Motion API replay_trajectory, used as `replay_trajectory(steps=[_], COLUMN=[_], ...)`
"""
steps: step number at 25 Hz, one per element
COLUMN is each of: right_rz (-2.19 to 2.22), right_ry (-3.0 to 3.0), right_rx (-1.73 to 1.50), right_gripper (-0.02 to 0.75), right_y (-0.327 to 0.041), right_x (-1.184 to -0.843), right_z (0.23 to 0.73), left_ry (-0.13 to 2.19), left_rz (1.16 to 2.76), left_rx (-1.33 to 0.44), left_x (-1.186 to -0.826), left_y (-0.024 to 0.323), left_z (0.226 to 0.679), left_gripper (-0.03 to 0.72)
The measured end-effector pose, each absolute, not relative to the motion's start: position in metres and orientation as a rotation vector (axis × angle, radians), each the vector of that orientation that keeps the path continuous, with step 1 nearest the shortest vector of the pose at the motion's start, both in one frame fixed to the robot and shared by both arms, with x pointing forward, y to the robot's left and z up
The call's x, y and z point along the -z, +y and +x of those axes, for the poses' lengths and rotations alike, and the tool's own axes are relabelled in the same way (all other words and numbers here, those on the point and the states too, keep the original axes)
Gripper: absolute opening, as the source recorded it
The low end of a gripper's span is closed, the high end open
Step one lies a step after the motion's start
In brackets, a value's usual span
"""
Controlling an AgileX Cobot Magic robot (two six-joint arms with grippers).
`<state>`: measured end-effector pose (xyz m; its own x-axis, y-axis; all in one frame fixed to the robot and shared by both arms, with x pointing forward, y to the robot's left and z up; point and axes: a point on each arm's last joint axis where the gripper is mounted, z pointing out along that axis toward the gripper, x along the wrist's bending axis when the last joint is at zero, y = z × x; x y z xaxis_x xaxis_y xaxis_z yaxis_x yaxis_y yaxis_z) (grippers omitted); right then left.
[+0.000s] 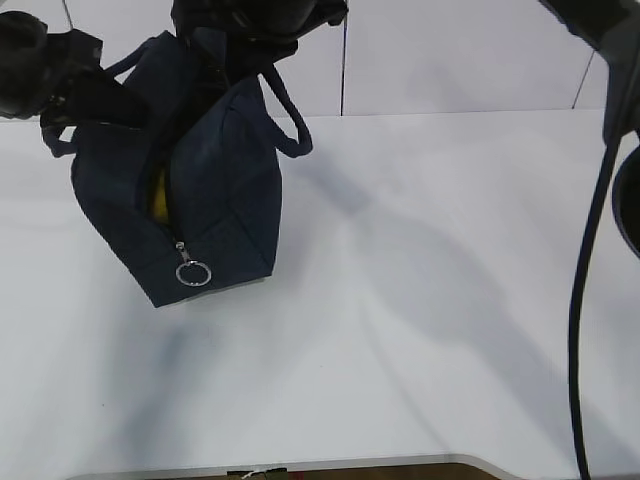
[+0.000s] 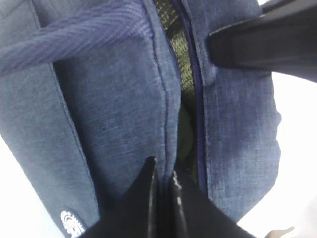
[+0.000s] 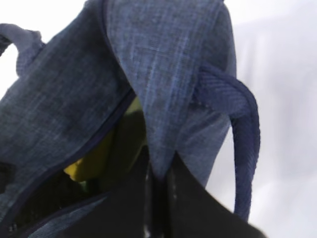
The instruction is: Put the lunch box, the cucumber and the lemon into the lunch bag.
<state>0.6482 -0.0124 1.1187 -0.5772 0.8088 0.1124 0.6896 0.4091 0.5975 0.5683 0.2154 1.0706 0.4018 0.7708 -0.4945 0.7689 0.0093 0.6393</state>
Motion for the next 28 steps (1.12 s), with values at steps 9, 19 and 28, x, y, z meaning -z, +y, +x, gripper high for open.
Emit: replay_trajectory(steps=[9,19,28], right_rz=[1.322,1.29,1.31], right_ry=[2.495,2.515,2.443], right_rx=[-0.773,-0.681,-0.676], right_gripper=[0.009,0.008,0.008], right_y=[-0.016,-0.038,-0.084], right_x=[-1.105,-1.107,-1.096], right_z=[0.646,0.621,0.592], left_ry=[1.367,1.309,1.214], left_rz=[1.709,1.726,1.753], left_rx=[-0.054,-0.104,-0.122], left_x=[-1.072,-1.073,-1.076], left_y=[0.217,0.189,0.148], left_z=[0.572,0.57,0.559], left_gripper=[-0.018,-0.018,-0.018])
